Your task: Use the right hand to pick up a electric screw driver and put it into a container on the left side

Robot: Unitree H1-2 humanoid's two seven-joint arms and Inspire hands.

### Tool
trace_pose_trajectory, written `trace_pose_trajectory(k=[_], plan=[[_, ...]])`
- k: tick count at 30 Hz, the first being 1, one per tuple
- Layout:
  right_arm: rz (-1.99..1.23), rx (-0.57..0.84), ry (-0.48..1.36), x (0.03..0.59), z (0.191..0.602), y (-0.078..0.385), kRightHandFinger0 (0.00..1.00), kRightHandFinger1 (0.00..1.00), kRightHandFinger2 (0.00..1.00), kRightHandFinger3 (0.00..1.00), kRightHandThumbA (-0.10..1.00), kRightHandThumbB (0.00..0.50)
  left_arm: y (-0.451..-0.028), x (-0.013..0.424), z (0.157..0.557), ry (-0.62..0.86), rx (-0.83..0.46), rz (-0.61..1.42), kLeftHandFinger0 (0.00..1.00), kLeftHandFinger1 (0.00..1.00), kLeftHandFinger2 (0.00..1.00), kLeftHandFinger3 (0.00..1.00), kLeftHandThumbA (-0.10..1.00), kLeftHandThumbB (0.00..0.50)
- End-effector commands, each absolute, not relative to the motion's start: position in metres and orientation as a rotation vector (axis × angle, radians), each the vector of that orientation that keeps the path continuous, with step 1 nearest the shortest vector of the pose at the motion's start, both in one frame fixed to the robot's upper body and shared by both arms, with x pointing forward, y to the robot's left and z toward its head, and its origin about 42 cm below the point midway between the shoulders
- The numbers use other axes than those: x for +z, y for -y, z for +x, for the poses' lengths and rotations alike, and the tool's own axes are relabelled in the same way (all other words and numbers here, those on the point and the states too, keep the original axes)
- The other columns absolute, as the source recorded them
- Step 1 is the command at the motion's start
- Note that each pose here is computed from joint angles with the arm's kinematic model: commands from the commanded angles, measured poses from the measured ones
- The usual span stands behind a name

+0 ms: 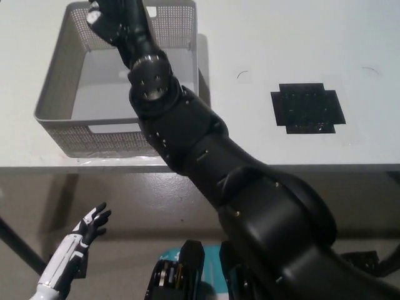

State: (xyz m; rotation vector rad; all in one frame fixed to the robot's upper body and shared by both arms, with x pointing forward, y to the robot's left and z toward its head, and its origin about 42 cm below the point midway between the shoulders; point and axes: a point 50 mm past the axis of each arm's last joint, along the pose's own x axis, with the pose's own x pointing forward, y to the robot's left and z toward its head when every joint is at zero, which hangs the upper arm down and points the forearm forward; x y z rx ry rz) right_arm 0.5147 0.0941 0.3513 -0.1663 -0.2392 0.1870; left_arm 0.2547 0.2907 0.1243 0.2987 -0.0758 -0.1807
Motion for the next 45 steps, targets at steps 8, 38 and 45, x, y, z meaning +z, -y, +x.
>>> trace_pose_trajectory(k=[8,38,45], plan=[[-0.359,0.145,0.259,0.330,0.523,-0.072,0.00,0.31,0.79,0.73,-0.10,0.091,-0.286,0.139,0.266,0.134,-0.242,0.366,1.00,1.00,1.00,1.00,1.00,0.390],[-0.419,0.350,0.137,0.311,0.538,-0.045,1.00,1.00,1.00,1.00,0.97,0.500,-0.282,0.144,0.269,0.146,-0.282,0.408,1.00,1.00,1.00,1.00,1.00,0.407],[-0.370,0.328,0.265,0.353,0.544,-0.045,1.00,1.00,1.00,1.00,1.00,0.500,-0.283,0.139,0.267,0.131,-0.282,0.385,1.00,1.00,1.00,1.00,1.00,0.401]])
